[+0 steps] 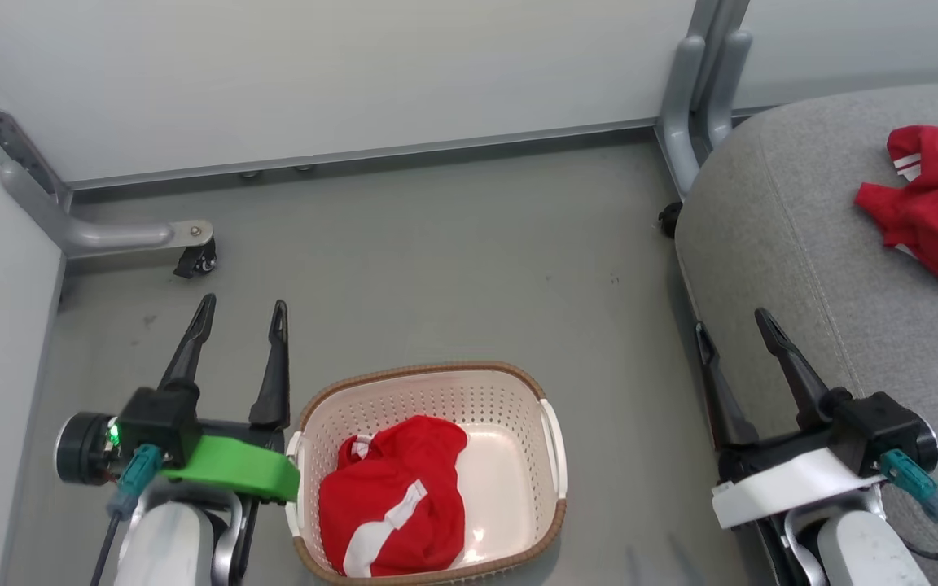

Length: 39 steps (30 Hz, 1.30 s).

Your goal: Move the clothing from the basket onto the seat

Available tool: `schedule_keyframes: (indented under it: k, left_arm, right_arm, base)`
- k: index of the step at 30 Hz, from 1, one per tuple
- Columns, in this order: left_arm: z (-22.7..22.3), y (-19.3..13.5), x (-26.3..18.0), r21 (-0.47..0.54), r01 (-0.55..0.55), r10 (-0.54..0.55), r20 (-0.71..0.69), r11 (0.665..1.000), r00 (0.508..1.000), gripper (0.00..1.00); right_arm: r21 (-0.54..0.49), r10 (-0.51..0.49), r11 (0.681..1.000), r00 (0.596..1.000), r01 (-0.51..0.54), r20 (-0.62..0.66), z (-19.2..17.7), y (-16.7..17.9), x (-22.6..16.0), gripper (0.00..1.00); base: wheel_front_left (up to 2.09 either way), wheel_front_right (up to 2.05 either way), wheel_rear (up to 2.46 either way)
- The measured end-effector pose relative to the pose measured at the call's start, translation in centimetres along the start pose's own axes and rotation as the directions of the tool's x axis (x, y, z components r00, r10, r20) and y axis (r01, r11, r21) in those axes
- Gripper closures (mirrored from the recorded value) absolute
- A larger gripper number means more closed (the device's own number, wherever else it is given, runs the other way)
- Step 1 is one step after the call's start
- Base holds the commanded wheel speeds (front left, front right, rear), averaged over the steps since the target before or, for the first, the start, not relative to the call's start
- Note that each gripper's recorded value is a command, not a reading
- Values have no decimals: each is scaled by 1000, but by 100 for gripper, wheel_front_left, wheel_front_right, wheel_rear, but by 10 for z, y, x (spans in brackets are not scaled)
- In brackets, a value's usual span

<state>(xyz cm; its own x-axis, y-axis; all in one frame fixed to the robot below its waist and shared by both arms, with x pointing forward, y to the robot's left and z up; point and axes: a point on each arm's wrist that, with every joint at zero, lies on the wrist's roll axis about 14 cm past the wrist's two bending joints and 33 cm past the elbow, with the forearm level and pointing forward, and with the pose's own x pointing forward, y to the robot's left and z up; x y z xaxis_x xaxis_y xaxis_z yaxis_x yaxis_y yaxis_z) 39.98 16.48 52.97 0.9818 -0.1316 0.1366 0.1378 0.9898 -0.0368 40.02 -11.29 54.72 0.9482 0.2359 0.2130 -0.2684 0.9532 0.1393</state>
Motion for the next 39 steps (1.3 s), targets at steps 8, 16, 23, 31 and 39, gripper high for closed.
schedule_keyframes:
  k: [8, 16, 23, 31, 39]
  left_arm:
    - [-40, -34, 37, 22, 168, -165, -113, 986, 980, 0]
    - [-110, -64, 57, 0, 314, -300, -291, 949, 908, 0]
    - [-177, -75, 65, -27, 393, -363, -445, 919, 819, 0]
    - [-253, -81, 59, -54, 478, -412, -599, 876, 687, 0]
    - [-330, -75, 28, -99, 523, -409, -751, 846, 519, 0]
  right_arm:
    - [-23, 7, 1000, 999, -6, 42, 6, -7, 29, 0]
    - [-44, 6, 999, 998, -3, 63, 2, -19, 57, 0]
    - [-59, 3, 998, 998, 0, 57, -15, -32, 81, 0]
    - [-64, 3, 998, 1000, -2, 18, -50, -45, 102, 0]
    - [-62, -13, 998, 998, 9, -56, -95, -60, 108, 0]
  base:
    - [0, 0, 0]
    - [0, 0, 0]
    - [0, 0, 0]
    - [0, 0, 0]
    - [0, 0, 0]
